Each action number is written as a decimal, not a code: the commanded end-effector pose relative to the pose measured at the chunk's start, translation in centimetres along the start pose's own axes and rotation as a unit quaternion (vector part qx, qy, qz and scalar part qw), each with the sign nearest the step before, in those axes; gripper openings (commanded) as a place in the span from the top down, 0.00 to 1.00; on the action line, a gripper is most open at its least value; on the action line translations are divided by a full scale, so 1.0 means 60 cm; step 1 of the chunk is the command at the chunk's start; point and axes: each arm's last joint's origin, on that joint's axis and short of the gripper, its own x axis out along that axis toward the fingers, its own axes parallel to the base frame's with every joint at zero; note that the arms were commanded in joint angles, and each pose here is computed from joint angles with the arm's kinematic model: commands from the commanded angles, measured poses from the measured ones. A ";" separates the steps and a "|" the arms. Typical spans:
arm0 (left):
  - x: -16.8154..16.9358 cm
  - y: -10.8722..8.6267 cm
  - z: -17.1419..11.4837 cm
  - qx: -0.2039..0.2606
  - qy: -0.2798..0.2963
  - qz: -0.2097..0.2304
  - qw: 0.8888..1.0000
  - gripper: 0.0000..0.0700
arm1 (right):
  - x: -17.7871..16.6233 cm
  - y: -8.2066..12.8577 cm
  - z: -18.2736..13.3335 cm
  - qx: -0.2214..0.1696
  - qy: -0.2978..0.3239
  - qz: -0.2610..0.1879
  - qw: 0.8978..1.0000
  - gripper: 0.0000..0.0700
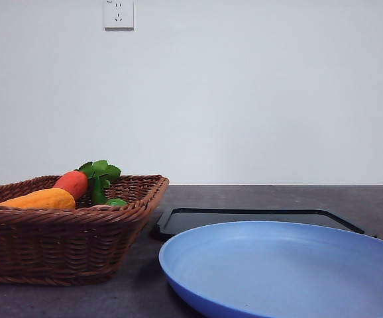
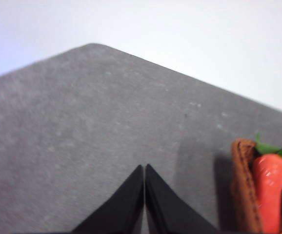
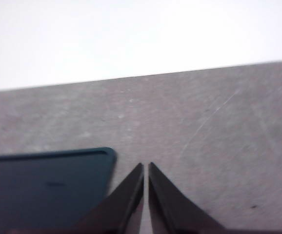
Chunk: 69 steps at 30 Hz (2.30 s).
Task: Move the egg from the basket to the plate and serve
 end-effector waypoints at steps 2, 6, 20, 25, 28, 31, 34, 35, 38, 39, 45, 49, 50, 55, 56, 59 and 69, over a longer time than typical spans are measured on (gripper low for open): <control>0.004 0.004 -0.012 -0.073 0.006 0.003 0.997 1.00 | -0.001 0.004 0.009 0.082 -0.015 0.021 0.996 1.00; 0.004 0.003 -0.012 -0.096 0.009 -0.002 0.995 1.00 | -0.002 0.007 0.010 0.108 -0.006 0.053 0.993 1.00; -0.003 -0.034 0.028 -0.096 0.115 -0.203 0.968 1.00 | -0.016 0.021 0.068 0.184 0.038 0.048 0.981 1.00; 0.010 -0.054 0.054 -0.094 0.186 -0.264 0.942 1.00 | -0.008 0.027 0.102 0.173 0.089 0.033 0.980 1.00; 0.024 -0.067 0.073 -0.083 0.216 -0.288 0.929 1.00 | 0.003 0.031 0.119 0.149 0.130 0.039 0.979 1.00; 0.044 -0.085 0.094 -0.081 0.254 -0.318 0.910 1.00 | 0.019 0.035 0.137 0.133 0.174 0.050 0.974 1.00; 0.067 -0.104 0.111 -0.085 0.298 -0.337 0.889 1.00 | 0.036 0.038 0.151 0.120 0.219 0.063 0.966 1.00; 0.073 -0.111 0.115 -0.081 0.311 -0.342 0.883 1.00 | 0.041 0.039 0.153 0.117 0.233 0.065 0.963 1.00; 0.091 -0.134 0.123 -0.066 0.358 -0.353 0.862 1.00 | 0.056 0.039 0.154 0.122 0.285 0.075 0.948 1.00; 0.096 -0.142 0.124 -0.059 0.372 -0.356 0.855 1.00 | 0.061 0.039 0.152 0.125 0.301 0.077 0.942 1.00; 0.115 -0.187 0.119 -0.028 0.420 -0.385 0.821 0.99 | 0.080 0.037 0.118 0.152 0.406 0.106 0.895 1.00; 0.120 -0.206 0.112 -0.019 0.419 -0.407 0.812 0.91 | 0.088 0.038 0.096 0.148 0.461 0.107 0.868 0.96; 0.120 -0.210 0.111 -0.018 0.417 -0.412 0.810 0.84 | 0.091 0.039 0.090 0.147 0.471 0.109 0.863 0.91; 0.120 -0.221 0.112 -0.028 0.410 -0.420 0.809 0.59 | 0.105 0.044 0.055 0.148 0.517 0.111 0.836 0.68; 0.120 -0.222 0.112 -0.029 0.408 -0.420 0.810 0.57 | 0.108 0.045 0.048 0.147 0.524 0.112 0.831 0.68; 0.121 -0.223 0.114 -0.030 0.404 -0.422 0.811 0.55 | 0.116 0.049 0.024 0.149 0.541 0.115 0.820 0.68; 0.121 -0.223 0.114 -0.029 0.403 -0.423 0.811 0.55 | 0.150 0.077 -0.026 0.146 0.570 0.143 0.796 0.68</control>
